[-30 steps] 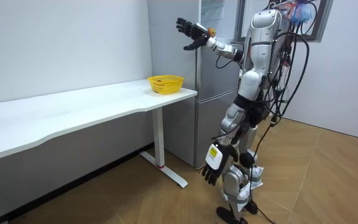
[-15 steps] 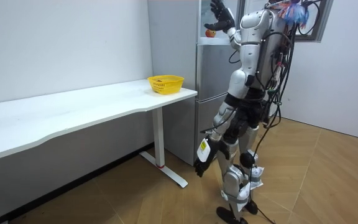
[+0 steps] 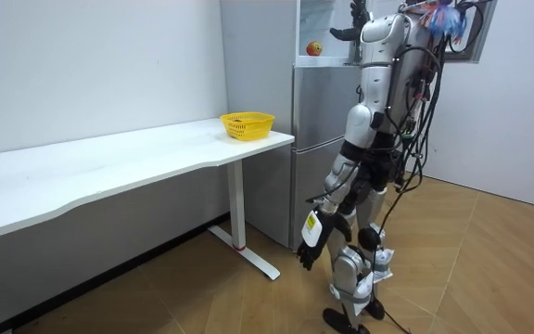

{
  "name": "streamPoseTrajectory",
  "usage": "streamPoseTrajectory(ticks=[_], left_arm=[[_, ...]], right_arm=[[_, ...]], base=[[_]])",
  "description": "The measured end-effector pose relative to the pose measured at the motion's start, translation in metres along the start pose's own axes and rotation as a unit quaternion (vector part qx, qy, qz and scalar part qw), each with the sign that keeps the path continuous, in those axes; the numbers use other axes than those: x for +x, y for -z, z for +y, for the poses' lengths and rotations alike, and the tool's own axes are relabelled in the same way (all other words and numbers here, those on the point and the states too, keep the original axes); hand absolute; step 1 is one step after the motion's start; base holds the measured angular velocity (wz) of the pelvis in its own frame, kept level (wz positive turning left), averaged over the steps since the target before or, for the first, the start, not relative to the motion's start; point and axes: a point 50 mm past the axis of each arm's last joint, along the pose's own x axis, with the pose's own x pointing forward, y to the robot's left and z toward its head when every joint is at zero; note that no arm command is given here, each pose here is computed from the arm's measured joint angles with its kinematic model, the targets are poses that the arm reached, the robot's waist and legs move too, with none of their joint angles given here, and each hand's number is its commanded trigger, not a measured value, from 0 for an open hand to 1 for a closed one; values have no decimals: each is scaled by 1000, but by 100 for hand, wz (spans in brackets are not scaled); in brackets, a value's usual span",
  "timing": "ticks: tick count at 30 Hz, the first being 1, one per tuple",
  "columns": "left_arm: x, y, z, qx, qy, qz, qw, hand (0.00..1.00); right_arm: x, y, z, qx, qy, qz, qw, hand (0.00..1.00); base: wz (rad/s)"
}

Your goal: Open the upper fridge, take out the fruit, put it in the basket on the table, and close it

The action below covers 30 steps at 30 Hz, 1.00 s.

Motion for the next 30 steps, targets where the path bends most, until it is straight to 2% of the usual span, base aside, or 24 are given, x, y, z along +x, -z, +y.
streamPoseTrajectory(ticks=[10, 17, 24, 30], left_arm=[[0, 4, 0, -10, -1, 4, 1000, 0], [0, 4, 2, -19, -3, 7, 1000, 0], [0, -2, 5, -19, -4, -3, 1000, 0], [0, -8, 14, -16, -7, -18, 1000, 0]], right_arm=[[7, 10, -21, -49, 70, -9, 996, 0], [4, 23, -20, -76, 59, 9, 995, 0], [8, 41, -19, -68, 30, 52, 996, 0], [14, 52, -15, -76, 10, 76, 994, 0]], base=[[1], [0], [0], [4]])
